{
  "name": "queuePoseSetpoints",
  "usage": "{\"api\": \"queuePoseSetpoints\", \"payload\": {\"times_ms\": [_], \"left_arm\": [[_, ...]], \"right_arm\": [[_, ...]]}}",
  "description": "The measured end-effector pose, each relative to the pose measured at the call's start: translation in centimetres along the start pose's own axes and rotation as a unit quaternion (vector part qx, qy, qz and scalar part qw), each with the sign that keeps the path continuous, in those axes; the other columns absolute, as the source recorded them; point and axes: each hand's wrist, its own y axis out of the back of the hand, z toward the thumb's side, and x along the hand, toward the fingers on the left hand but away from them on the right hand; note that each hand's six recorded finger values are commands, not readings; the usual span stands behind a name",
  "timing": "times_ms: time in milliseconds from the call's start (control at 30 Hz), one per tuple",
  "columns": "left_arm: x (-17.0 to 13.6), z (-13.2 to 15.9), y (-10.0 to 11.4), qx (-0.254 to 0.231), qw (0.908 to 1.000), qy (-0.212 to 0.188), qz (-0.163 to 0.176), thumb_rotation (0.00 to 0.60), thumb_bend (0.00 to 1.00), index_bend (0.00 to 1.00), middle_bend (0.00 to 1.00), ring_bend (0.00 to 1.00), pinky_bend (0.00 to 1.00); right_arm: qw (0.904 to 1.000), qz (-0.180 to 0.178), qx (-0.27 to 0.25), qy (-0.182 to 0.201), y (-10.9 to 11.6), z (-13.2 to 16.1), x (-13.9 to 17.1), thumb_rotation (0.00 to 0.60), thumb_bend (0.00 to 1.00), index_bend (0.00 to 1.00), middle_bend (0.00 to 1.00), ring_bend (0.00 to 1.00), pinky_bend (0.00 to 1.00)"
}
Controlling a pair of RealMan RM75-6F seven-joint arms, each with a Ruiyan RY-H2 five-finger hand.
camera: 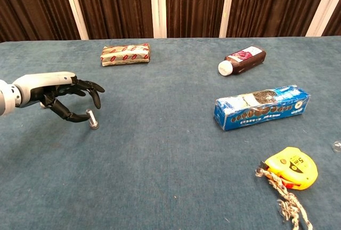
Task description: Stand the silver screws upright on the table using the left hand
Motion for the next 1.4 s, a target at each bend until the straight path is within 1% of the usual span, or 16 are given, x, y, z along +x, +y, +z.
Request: {"api": "queuePoseSetpoints", "payload": {"times_ms": [100, 233, 333, 400, 533, 633, 667, 733, 767, 867, 967, 1000, 1067, 1167, 1300, 1400], "left_arm": [[-0.3, 0.7, 0.8, -0.001, 0.9999, -0.013, 0.011, 0.600, 0.46, 0.40, 0.06, 0.00, 0.00], [-1.0, 1.5, 2.8, 0.022, 0.9983, -0.032, 0.043, 0.600, 0.46, 0.39, 0.06, 0.00, 0.00], [-1.7, 1.7, 4.2, 0.060, 0.9952, -0.038, 0.067, 0.600, 0.46, 0.40, 0.07, 0.00, 0.00], [-2.3, 1.8, 5.3, 0.091, 0.9913, -0.038, 0.088, 0.600, 0.46, 0.41, 0.07, 0.00, 0.00], [-3.5, 1.6, 6.9, 0.156, 0.9799, -0.026, 0.121, 0.600, 0.46, 0.42, 0.07, 0.00, 0.00], [-4.2, 1.0, 7.8, 0.213, 0.9674, -0.006, 0.137, 0.600, 0.46, 0.43, 0.07, 0.00, 0.00], [-4.6, 0.7, 8.1, 0.243, 0.9594, 0.006, 0.142, 0.600, 0.46, 0.43, 0.08, 0.00, 0.00], [-4.9, 0.3, 8.4, 0.275, 0.9501, 0.020, 0.147, 0.600, 0.46, 0.43, 0.08, 0.00, 0.00], [-5.1, -0.1, 8.6, 0.299, 0.9418, 0.031, 0.150, 0.600, 0.46, 0.43, 0.08, 0.00, 0.00], [-5.5, -1.1, 8.9, 0.354, 0.9205, 0.064, 0.154, 0.600, 0.46, 0.43, 0.08, 0.00, 0.00], [-5.5, -2.5, 8.9, 0.385, 0.9050, 0.101, 0.151, 0.600, 0.46, 0.43, 0.08, 0.00, 0.00], [-5.5, -3.0, 8.9, 0.389, 0.9024, 0.112, 0.149, 0.600, 0.46, 0.43, 0.08, 0.00, 0.00], [-5.2, -4.0, 8.6, 0.395, 0.8980, 0.131, 0.144, 0.600, 0.46, 0.43, 0.08, 0.00, 0.00], [-4.5, -5.3, 8.0, 0.396, 0.8957, 0.150, 0.135, 0.600, 0.45, 0.44, 0.08, 0.00, 0.00], [-3.4, -6.1, 6.9, 0.397, 0.8951, 0.159, 0.126, 0.600, 0.45, 0.44, 0.08, 0.00, 0.00], [-2.3, -6.1, 6.1, 0.394, 0.8968, 0.157, 0.124, 0.600, 0.45, 0.45, 0.08, 0.00, 0.00]], "right_arm": [[1.0000, 0.000, 0.001, 0.000, 0.0, 0.1, 0.0, 0.600, 0.17, 0.12, 0.09, 0.10, 0.00], [1.0000, 0.001, 0.001, 0.003, -0.1, 0.2, 0.0, 0.600, 0.17, 0.12, 0.09, 0.10, 0.00], [0.9999, 0.000, 0.005, 0.009, -0.1, 0.4, 0.0, 0.600, 0.17, 0.12, 0.09, 0.10, 0.00], [0.9999, -0.001, 0.006, 0.009, -0.1, 0.5, 0.0, 0.600, 0.17, 0.12, 0.09, 0.10, 0.00], [0.9999, -0.001, 0.007, 0.007, -0.2, 0.5, 0.0, 0.600, 0.17, 0.12, 0.09, 0.10, 0.00], [1.0000, -0.001, 0.007, 0.006, -0.3, 0.5, 0.1, 0.600, 0.17, 0.12, 0.09, 0.10, 0.00], [1.0000, -0.001, 0.007, 0.006, -0.3, 0.5, 0.1, 0.600, 0.17, 0.12, 0.09, 0.10, 0.00], [1.0000, 0.000, 0.008, 0.006, -0.3, 0.5, 0.0, 0.600, 0.17, 0.12, 0.09, 0.10, 0.00], [1.0000, 0.001, 0.008, 0.006, -0.3, 0.5, 0.0, 0.600, 0.17, 0.12, 0.09, 0.10, 0.00], [0.9999, 0.003, 0.008, 0.005, -0.4, 0.5, 0.0, 0.600, 0.17, 0.12, 0.09, 0.10, 0.00], [1.0000, 0.003, 0.008, 0.005, -0.4, 0.4, 0.0, 0.600, 0.17, 0.12, 0.09, 0.10, 0.00], [0.9999, 0.004, 0.008, 0.005, -0.4, 0.4, 0.0, 0.600, 0.17, 0.12, 0.09, 0.10, 0.00], [0.9999, 0.005, 0.008, 0.005, -0.5, 0.4, 0.0, 0.600, 0.17, 0.12, 0.09, 0.10, 0.00], [0.9999, 0.007, 0.009, 0.004, -0.5, 0.4, 0.0, 0.600, 0.17, 0.12, 0.09, 0.10, 0.00], [0.9999, 0.009, 0.010, 0.003, -0.7, 0.3, 0.0, 0.600, 0.17, 0.12, 0.09, 0.10, 0.00], [0.9999, 0.010, 0.010, 0.002, -0.8, 0.3, -0.1, 0.600, 0.17, 0.12, 0.09, 0.10, 0.00]]}}
